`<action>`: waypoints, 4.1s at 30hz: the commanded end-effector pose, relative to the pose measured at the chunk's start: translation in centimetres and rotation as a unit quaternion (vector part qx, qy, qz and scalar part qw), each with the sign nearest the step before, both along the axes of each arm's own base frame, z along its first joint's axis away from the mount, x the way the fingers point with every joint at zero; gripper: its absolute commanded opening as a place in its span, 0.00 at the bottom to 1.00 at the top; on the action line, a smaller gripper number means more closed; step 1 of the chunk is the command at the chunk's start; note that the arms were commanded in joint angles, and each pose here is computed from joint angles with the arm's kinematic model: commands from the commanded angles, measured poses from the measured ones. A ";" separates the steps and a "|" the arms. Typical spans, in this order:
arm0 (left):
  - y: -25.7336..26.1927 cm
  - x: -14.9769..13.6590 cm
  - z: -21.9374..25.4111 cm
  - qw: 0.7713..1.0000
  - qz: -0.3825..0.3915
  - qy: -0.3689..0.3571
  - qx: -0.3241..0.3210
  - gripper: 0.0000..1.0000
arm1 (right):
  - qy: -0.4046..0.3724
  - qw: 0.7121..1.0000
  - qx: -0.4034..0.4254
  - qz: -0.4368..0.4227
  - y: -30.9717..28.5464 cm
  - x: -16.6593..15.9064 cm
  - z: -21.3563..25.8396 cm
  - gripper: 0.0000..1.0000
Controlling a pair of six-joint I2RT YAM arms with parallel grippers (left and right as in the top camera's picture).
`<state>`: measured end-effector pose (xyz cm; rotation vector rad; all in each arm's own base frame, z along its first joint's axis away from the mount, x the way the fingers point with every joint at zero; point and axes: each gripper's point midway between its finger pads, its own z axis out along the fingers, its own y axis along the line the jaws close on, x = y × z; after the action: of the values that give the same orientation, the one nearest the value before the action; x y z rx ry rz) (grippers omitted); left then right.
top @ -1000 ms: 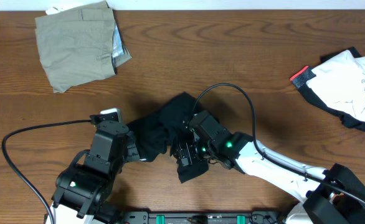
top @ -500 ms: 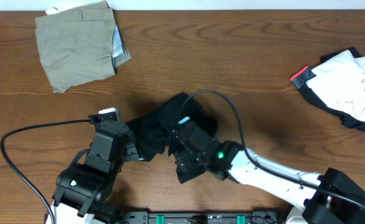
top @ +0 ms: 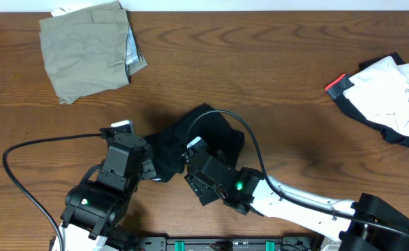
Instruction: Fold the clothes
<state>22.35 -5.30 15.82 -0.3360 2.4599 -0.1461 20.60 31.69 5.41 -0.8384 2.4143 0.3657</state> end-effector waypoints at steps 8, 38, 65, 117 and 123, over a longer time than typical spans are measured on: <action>-0.6 0.2 1.1 0.999 0.019 -0.007 -0.038 0.06 | -0.016 1.000 0.012 0.001 1.6 0.4 0.2 0.74; -2.2 -0.4 1.2 0.997 -0.010 0.003 -0.079 0.06 | -0.053 0.997 -0.030 -0.047 2.3 2.9 -1.3 0.01; -3.2 -3.0 10.2 0.989 -0.100 -0.049 -0.096 0.06 | -0.147 0.951 0.023 -0.273 -11.5 8.0 19.3 0.01; -8.5 -9.0 -4.2 0.909 0.004 0.332 -0.251 0.98 | -0.098 0.806 0.030 -0.583 -33.1 6.5 21.1 0.01; -8.2 -10.9 -7.3 0.895 0.016 0.370 -0.251 0.98 | -0.087 0.809 0.013 -0.582 -33.1 7.0 20.1 0.01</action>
<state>12.29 -13.06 8.83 -0.7381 3.1078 -0.7259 27.38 -1.04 25.08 0.6476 2.2668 -0.1603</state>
